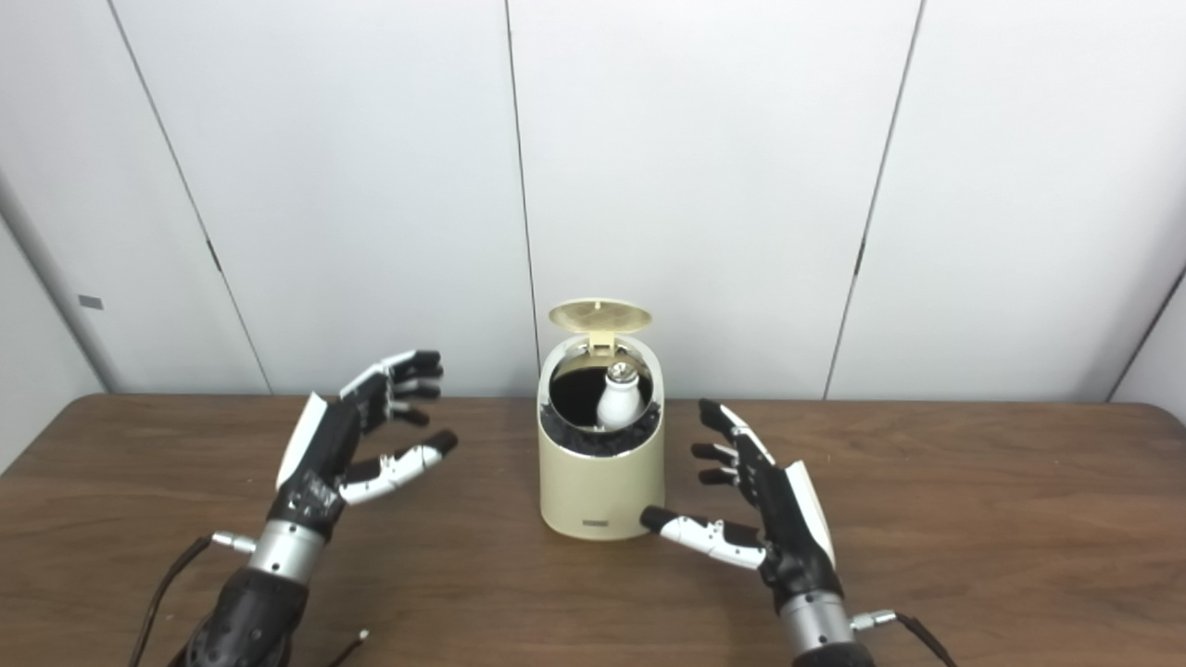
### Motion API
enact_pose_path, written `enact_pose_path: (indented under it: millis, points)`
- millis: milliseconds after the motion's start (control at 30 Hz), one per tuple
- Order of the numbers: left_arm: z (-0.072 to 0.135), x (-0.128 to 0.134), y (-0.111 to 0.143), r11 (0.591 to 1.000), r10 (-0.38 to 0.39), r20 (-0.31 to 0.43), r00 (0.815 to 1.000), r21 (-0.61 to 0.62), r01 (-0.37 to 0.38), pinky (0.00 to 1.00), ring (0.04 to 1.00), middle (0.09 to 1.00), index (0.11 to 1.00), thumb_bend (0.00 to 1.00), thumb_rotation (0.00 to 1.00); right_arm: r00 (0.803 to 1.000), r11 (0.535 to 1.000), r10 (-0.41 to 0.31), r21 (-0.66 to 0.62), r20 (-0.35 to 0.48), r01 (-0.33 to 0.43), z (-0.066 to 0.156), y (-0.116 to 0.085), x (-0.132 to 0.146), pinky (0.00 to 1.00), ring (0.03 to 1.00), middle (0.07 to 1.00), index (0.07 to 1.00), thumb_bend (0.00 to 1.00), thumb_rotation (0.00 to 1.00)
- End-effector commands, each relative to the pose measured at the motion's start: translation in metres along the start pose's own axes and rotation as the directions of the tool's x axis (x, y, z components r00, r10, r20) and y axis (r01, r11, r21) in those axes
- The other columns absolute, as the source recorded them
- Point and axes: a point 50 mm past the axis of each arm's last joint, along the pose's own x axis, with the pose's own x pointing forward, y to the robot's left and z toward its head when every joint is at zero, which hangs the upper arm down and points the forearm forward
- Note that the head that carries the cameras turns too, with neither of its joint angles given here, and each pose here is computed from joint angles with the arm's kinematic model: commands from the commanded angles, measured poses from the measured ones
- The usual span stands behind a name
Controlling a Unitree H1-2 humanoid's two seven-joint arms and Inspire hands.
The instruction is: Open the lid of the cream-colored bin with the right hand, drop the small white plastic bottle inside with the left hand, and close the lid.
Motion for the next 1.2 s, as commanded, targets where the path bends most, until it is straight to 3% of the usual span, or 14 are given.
enact_pose_path:
  millis: [0, 167, 533, 600, 700, 800, 1167]
  points:
    - [0.017, 0.011, 0.009, 1.000, 0.005, 0.054, 0.999, 0.005, -0.006, 0.63, 0.721, 0.780, 0.816, 0.62, 0.27, 0.989, 0.999, -0.033, -0.022, 0.146, 0.037, 0.028, -0.015, 0.022, 0.68, 0.792, 0.876, 0.880, 0.64, 0.49]
    - [0.010, 0.003, 0.004, 1.000, -0.021, 0.007, 1.000, -0.013, 0.021, 0.63, 0.714, 0.773, 0.804, 0.61, 0.29, 0.981, 0.996, -0.005, -0.086, 0.193, 0.022, 0.046, -0.030, 0.046, 0.70, 0.803, 0.876, 0.870, 0.66, 0.56]
    - [-0.009, -0.009, -0.023, 0.998, -0.021, -0.044, 0.999, -0.057, 0.018, 0.61, 0.701, 0.765, 0.802, 0.58, 0.18, 0.953, 0.932, 0.090, -0.361, 0.290, 0.022, 0.111, -0.062, 0.090, 0.69, 0.808, 0.853, 0.815, 0.59, 0.64]
    - [-0.009, -0.009, -0.026, 0.998, -0.024, -0.045, 0.999, -0.059, 0.022, 0.60, 0.699, 0.765, 0.799, 0.57, 0.15, 0.951, 0.914, 0.108, -0.405, 0.290, 0.020, 0.119, -0.066, 0.095, 0.75, 0.840, 0.861, 0.824, 0.58, 0.67]
    - [-0.009, -0.010, -0.030, 0.998, -0.024, -0.042, 0.999, -0.055, 0.022, 0.58, 0.686, 0.760, 0.795, 0.55, 0.09, 0.950, 0.878, 0.153, -0.478, 0.271, -0.005, 0.134, -0.067, 0.103, 0.81, 0.882, 0.875, 0.848, 0.58, 0.71]
    - [-0.009, -0.010, -0.032, 0.998, -0.024, -0.033, 0.999, -0.061, 0.021, 0.57, 0.681, 0.756, 0.794, 0.55, 0.05, 0.946, 0.861, 0.180, -0.508, 0.270, -0.019, 0.146, -0.066, 0.111, 0.79, 0.885, 0.873, 0.846, 0.59, 0.72]
    - [-0.008, -0.012, -0.035, 0.998, -0.022, -0.038, 0.999, -0.066, 0.019, 0.57, 0.678, 0.764, 0.809, 0.54, 0.05, 0.925, 0.806, 0.292, -0.583, 0.243, -0.102, 0.163, -0.053, 0.125, 0.79, 0.914, 0.880, 0.849, 0.59, 0.72]
